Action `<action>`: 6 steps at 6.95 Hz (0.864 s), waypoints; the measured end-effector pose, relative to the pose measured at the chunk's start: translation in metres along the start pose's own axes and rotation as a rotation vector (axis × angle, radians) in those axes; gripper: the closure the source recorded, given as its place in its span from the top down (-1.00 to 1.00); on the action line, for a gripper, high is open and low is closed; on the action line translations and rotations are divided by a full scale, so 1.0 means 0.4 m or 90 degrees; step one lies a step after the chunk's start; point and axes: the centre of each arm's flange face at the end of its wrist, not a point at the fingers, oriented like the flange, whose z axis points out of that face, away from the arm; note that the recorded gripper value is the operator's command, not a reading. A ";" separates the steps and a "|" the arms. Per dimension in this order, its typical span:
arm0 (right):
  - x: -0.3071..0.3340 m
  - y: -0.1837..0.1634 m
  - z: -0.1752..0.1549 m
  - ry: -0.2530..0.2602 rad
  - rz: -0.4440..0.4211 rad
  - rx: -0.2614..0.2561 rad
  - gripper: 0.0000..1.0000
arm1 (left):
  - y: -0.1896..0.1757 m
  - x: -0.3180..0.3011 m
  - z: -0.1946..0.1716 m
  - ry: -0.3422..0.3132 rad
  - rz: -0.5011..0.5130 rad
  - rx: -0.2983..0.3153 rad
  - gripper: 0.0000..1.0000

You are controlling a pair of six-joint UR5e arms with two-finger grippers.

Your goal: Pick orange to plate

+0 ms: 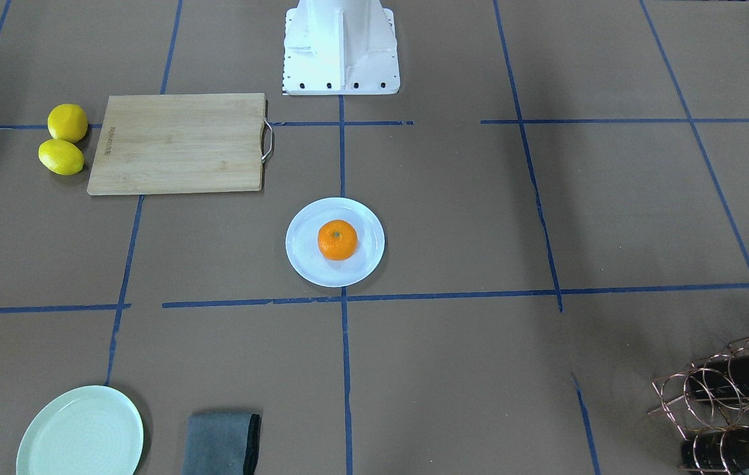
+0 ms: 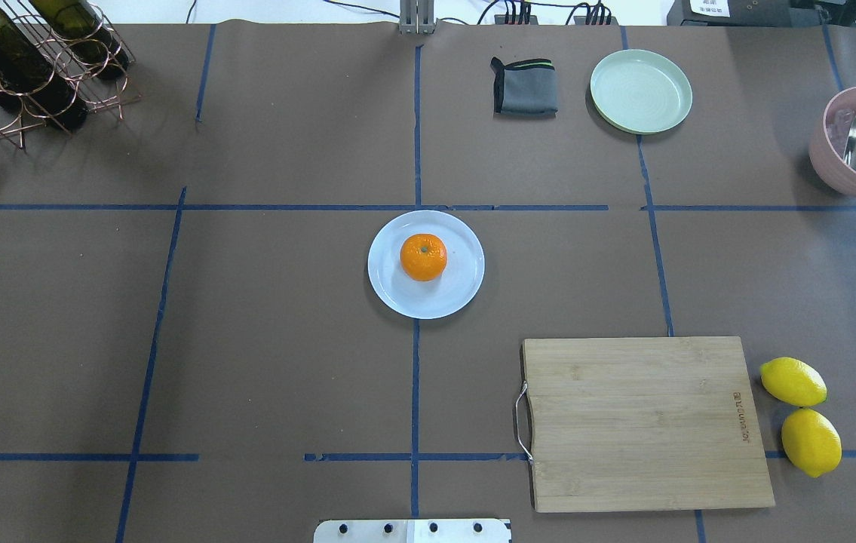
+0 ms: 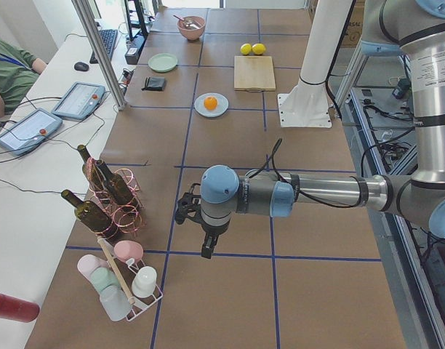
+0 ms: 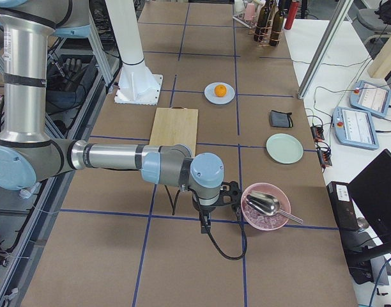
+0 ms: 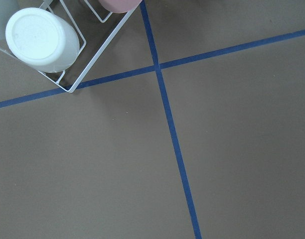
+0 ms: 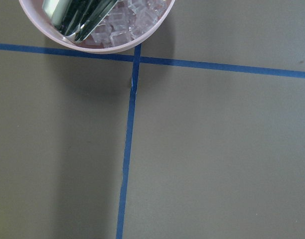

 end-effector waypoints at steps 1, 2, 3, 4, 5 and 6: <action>0.000 0.000 0.001 0.000 0.000 0.000 1.00 | -0.002 0.002 -0.002 0.000 0.002 0.001 1.00; 0.000 0.001 0.002 0.000 0.000 -0.001 1.00 | -0.003 0.003 -0.003 0.000 0.002 0.002 1.00; 0.000 0.001 0.002 0.000 0.001 -0.002 1.00 | -0.003 0.003 -0.003 0.000 0.003 0.002 1.00; 0.000 0.002 0.002 -0.001 0.001 -0.001 1.00 | -0.003 0.003 -0.003 0.001 0.003 0.003 1.00; 0.000 0.001 0.002 -0.001 0.000 -0.001 1.00 | -0.003 0.003 -0.003 0.001 0.003 0.003 1.00; 0.000 0.001 0.002 -0.001 0.000 -0.001 1.00 | -0.003 0.004 -0.003 0.001 0.003 0.003 1.00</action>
